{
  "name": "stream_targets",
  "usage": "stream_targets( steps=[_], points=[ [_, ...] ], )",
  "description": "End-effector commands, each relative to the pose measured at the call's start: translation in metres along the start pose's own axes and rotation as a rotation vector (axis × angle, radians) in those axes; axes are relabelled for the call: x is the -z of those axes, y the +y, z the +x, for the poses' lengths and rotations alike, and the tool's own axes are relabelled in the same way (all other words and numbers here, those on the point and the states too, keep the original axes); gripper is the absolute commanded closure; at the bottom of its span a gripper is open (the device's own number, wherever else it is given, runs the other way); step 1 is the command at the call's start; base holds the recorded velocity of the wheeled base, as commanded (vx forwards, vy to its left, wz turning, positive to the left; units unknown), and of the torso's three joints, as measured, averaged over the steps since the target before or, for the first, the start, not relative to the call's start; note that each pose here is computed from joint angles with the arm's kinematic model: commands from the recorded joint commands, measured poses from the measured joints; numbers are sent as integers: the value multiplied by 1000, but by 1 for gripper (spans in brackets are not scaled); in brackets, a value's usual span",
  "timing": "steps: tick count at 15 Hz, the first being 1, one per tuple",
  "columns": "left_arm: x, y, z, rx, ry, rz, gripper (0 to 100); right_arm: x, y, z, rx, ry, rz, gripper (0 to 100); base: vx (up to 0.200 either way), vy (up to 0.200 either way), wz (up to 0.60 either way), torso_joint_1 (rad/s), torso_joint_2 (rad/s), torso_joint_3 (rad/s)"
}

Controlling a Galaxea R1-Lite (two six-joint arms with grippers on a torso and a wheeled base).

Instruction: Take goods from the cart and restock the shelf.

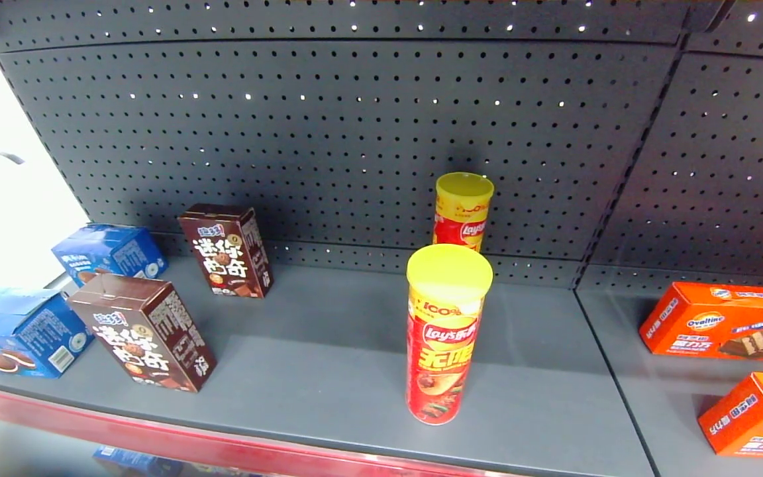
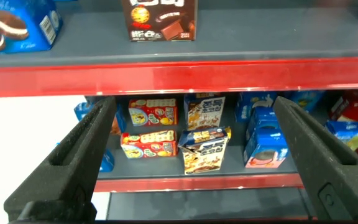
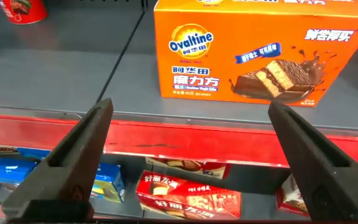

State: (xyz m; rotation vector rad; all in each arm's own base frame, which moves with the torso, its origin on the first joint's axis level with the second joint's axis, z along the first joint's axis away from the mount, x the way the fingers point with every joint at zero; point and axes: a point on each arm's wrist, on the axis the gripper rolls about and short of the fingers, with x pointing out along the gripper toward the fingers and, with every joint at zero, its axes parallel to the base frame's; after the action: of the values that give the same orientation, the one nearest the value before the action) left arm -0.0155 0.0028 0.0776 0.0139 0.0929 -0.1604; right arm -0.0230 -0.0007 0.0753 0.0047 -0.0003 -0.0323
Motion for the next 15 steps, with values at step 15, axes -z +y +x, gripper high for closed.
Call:
stream_targets(
  steps=[15],
  points=[
    [-185,-53,106,612,19,317,0,0,0,0,0,2,0,0,0,0,0,0,0,0]
  ],
)
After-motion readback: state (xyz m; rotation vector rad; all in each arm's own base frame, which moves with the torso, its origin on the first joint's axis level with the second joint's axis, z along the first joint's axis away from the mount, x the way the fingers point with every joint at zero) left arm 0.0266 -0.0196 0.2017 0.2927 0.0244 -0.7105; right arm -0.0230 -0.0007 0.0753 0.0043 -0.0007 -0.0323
